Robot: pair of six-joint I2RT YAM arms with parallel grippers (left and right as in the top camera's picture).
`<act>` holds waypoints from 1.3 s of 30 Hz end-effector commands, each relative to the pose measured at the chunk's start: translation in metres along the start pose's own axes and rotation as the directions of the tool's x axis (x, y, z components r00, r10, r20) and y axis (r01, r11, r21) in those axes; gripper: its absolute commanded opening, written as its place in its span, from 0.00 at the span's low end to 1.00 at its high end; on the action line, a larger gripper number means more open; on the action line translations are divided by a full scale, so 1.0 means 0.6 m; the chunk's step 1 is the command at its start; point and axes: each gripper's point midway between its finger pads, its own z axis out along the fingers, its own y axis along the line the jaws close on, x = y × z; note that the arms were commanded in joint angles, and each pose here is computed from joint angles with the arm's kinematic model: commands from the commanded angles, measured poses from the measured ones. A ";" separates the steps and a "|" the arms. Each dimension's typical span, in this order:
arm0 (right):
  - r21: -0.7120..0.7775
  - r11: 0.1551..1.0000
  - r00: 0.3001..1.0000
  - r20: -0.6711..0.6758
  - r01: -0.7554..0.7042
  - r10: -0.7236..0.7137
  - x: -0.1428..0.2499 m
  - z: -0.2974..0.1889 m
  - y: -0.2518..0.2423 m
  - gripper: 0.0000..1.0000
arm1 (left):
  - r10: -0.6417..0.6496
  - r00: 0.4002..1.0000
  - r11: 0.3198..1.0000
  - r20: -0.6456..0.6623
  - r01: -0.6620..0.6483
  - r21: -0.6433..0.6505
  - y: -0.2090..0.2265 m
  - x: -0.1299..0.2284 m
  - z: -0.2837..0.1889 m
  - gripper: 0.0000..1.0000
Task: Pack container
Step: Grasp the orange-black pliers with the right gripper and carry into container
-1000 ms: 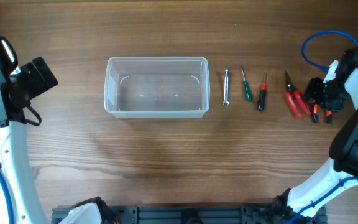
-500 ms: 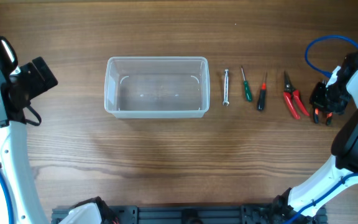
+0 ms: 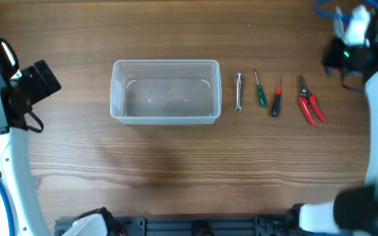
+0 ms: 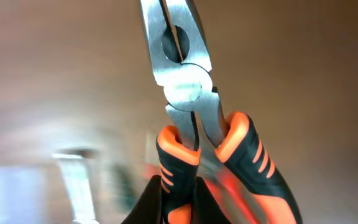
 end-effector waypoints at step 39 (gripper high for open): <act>-0.565 0.301 0.557 0.359 0.768 -0.749 0.282 0.195 0.665 0.58 | -0.025 1.000 1.000 0.001 0.025 -0.013 0.006 -0.002 0.002 1.00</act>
